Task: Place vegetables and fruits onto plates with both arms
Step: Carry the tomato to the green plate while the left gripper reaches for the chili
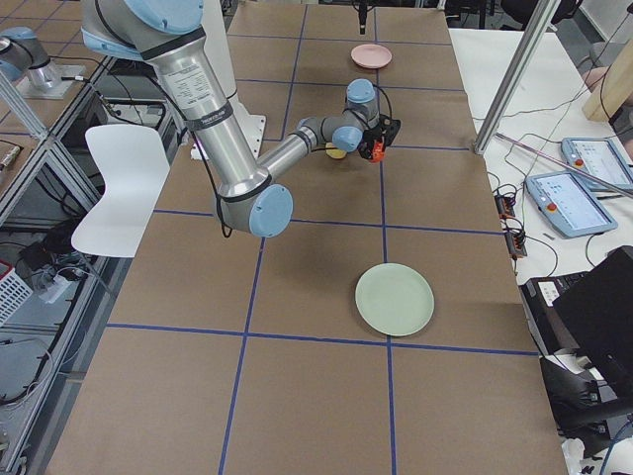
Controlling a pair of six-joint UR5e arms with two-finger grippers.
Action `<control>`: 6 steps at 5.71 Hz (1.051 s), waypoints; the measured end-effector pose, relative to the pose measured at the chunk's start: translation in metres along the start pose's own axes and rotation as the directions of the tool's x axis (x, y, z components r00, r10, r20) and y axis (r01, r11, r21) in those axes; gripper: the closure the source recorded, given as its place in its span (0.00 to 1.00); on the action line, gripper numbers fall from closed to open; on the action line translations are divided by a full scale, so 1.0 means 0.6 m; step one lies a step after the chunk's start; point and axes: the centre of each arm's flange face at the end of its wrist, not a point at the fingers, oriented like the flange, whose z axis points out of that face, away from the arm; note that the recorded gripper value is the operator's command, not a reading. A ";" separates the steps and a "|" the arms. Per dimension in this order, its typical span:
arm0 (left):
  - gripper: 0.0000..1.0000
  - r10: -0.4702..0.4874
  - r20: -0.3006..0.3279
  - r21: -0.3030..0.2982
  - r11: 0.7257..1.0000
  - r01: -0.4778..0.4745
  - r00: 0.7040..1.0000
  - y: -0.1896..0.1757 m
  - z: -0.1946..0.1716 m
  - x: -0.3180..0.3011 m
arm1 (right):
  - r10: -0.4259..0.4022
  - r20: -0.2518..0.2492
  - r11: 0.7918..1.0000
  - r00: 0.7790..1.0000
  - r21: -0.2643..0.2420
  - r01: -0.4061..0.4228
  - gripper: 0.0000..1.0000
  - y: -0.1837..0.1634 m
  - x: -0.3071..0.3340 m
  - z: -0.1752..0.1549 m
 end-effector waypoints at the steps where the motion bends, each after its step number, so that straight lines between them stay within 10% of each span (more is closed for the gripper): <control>1: 0.01 0.045 0.001 0.008 0.999 -0.045 0.999 0.010 0.056 0.112 | -0.047 -0.020 0.999 0.999 -0.001 0.047 1.00 -0.123 0.065 -0.056; 3: 0.01 0.125 -0.013 0.013 0.992 -0.124 0.992 0.050 0.160 0.321 | -0.172 -0.108 0.985 0.979 0.003 0.173 1.00 -0.324 0.265 -0.131; 6: 0.02 0.160 0.040 -0.016 0.987 -0.160 0.986 0.064 0.281 0.497 | -0.368 -0.258 0.928 0.893 -0.050 0.368 1.00 -0.467 0.556 -0.171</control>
